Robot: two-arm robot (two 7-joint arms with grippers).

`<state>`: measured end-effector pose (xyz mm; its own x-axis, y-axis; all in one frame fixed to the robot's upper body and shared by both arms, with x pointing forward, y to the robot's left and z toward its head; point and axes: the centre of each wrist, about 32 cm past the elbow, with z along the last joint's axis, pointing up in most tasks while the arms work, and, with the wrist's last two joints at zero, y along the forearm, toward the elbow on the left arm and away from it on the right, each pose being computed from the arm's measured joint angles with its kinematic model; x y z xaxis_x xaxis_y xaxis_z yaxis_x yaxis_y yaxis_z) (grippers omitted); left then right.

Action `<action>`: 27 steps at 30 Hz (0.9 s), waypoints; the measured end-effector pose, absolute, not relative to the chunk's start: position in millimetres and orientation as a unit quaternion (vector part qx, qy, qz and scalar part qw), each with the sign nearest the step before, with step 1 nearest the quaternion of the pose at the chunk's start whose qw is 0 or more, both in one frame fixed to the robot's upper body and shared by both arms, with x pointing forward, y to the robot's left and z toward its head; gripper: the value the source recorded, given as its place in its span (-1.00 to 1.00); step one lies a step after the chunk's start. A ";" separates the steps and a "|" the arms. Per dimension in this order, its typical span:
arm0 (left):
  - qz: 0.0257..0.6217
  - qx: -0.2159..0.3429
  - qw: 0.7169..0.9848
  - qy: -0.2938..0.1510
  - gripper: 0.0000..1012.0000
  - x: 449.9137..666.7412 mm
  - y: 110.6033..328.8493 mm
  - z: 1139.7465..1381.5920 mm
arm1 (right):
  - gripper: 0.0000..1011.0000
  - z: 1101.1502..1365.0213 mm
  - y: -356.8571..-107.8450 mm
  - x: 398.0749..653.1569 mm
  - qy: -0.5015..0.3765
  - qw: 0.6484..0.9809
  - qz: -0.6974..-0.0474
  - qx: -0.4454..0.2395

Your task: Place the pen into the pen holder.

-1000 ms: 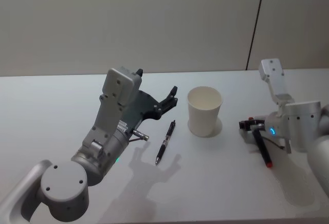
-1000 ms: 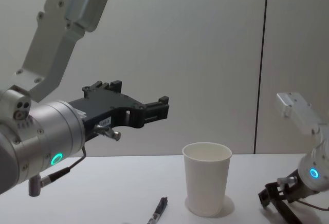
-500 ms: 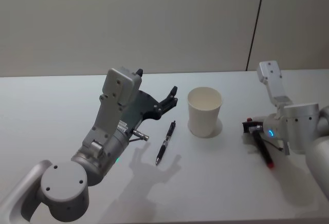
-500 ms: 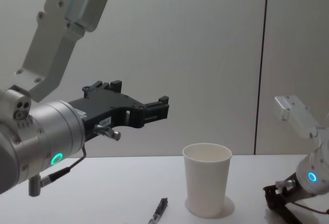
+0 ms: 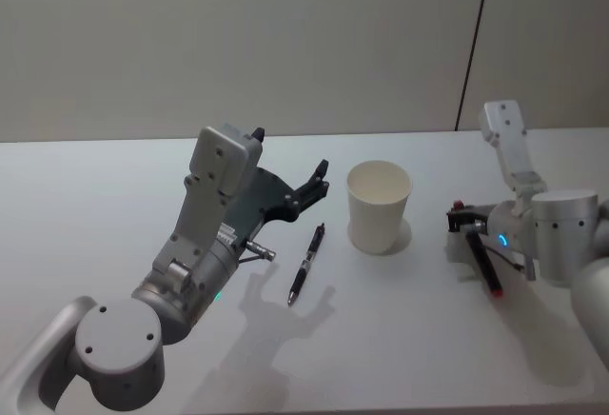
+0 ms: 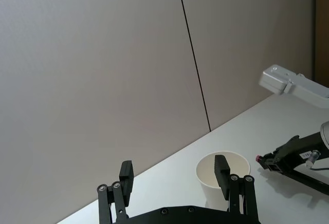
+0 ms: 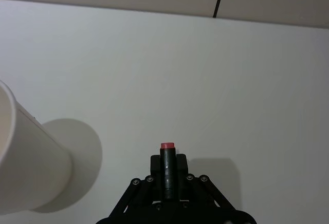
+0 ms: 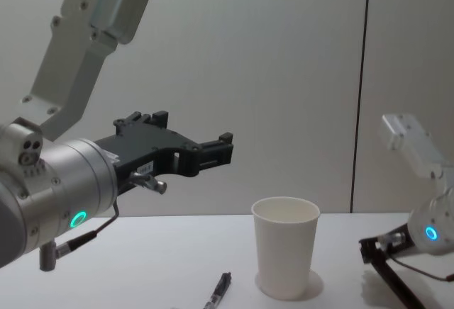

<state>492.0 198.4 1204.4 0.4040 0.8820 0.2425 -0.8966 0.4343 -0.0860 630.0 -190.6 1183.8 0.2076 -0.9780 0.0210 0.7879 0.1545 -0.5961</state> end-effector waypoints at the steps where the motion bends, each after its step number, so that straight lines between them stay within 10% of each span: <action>1: 0.531 0.029 0.837 -0.126 0.98 492.0 198.4 1204.4 | -0.69 1185.0 -191.1 628.9 0.184 0.739 -0.601 -0.244; 27: 0.531 0.029 0.837 -0.126 0.98 492.0 198.4 1204.4 | -0.69 1206.7 -195.8 609.8 0.057 0.788 -0.605 -0.099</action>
<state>492.0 198.4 1204.4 0.4040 0.8820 0.2425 -0.8966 0.4343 -0.0859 609.8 -195.8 1206.7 0.2613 -0.9648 0.0308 0.9422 0.2479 -0.2255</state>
